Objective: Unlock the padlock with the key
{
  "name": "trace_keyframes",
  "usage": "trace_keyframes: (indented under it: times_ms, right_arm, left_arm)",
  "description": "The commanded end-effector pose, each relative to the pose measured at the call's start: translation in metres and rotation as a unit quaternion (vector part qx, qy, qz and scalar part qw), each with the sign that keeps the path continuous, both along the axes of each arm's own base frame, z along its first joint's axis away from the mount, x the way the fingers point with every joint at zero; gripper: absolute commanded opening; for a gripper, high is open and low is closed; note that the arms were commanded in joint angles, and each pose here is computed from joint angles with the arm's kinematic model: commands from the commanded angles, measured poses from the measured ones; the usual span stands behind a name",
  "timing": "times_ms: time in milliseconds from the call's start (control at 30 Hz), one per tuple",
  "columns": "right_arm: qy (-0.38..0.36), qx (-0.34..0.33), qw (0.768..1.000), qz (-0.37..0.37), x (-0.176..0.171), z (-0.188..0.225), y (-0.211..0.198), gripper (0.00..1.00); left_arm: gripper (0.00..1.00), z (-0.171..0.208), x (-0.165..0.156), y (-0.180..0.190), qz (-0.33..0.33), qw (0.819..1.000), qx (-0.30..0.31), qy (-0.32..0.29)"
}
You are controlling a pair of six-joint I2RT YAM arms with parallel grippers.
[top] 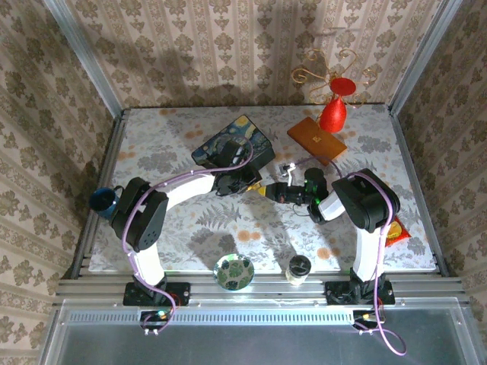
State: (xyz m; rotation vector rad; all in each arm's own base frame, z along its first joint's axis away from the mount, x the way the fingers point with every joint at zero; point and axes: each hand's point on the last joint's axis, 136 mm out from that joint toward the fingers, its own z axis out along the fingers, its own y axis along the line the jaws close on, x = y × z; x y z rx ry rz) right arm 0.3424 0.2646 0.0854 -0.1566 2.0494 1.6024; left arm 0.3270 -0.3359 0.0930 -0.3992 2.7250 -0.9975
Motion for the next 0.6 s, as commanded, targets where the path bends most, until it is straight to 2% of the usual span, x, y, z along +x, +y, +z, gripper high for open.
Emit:
trace_keyframes:
  times_ms: [0, 267, 433, 467, 567]
  right_arm:
    - [-0.002, -0.006, 0.997, -0.073, 0.032, 0.006, -0.011, 0.00]
    - [0.027, -0.035, 0.995, -0.085, 0.035, -0.009, -0.013, 0.00]
    - [0.020, -0.071, 0.994, -0.084, 0.037, -0.010, -0.009, 0.01]
    - [0.017, -0.079, 0.993, -0.084, 0.036, -0.009, -0.008, 0.11]
    - [0.010, -0.096, 0.992, -0.082, 0.034, -0.007, -0.007, 0.27]
  left_arm:
    - [0.00, 0.013, -0.019, -0.010, -0.037, 0.999, -0.030, 0.014]
    - [0.00, 0.004, -0.009, -0.012, -0.021, 0.999, -0.042, 0.012]
    - [0.00, 0.003, -0.004, -0.013, -0.015, 0.999, -0.046, 0.012]
    - [0.00, 0.004, -0.005, -0.013, -0.016, 0.999, -0.047, 0.011]
    - [0.00, 0.004, -0.004, -0.011, -0.013, 0.999, -0.047, 0.011]
